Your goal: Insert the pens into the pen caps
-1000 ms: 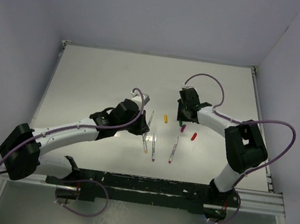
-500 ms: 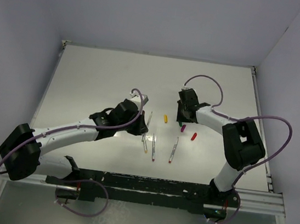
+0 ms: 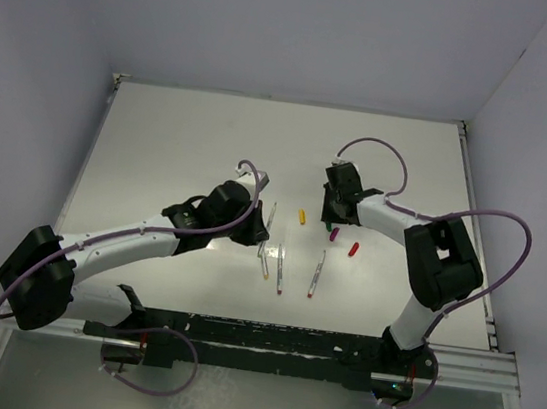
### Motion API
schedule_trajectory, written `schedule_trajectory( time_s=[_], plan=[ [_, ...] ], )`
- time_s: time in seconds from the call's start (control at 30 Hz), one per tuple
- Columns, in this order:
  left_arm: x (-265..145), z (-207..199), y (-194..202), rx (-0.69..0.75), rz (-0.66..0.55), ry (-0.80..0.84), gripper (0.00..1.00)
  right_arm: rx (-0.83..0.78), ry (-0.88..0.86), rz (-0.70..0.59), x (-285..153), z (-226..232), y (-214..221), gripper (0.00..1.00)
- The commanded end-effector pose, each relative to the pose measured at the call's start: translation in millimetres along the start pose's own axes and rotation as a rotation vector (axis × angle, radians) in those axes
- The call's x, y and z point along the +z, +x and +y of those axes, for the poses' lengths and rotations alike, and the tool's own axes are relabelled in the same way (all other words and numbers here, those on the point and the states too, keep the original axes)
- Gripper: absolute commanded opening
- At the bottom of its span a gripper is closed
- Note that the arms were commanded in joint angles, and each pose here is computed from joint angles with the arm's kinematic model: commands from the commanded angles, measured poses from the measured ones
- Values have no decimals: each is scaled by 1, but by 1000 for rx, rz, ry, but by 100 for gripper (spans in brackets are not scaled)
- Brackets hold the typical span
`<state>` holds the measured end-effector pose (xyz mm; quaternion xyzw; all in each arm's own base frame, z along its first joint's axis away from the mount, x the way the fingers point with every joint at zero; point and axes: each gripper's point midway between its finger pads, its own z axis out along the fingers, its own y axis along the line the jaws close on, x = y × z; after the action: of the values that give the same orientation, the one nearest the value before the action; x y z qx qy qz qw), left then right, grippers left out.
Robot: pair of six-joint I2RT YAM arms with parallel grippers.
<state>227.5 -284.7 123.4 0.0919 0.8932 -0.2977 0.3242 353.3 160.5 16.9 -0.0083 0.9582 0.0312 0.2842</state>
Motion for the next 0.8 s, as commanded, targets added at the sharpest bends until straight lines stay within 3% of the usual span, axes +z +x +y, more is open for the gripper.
schedule_trajectory(
  time_s=[0.0, 0.33, 0.77],
  plan=[
    [-5, -7, -12, -3, -46, 38, 0, 17, 22, 91, 2, -8, 30, 27],
    [-6, -6, -14, -2, -48, 39, 0, 36, 145, 176, -6, -32, 55, 31],
    [-7, -2, -15, 0, -49, 37, 0, 24, 193, 177, -11, -42, 55, 29]
  ],
)
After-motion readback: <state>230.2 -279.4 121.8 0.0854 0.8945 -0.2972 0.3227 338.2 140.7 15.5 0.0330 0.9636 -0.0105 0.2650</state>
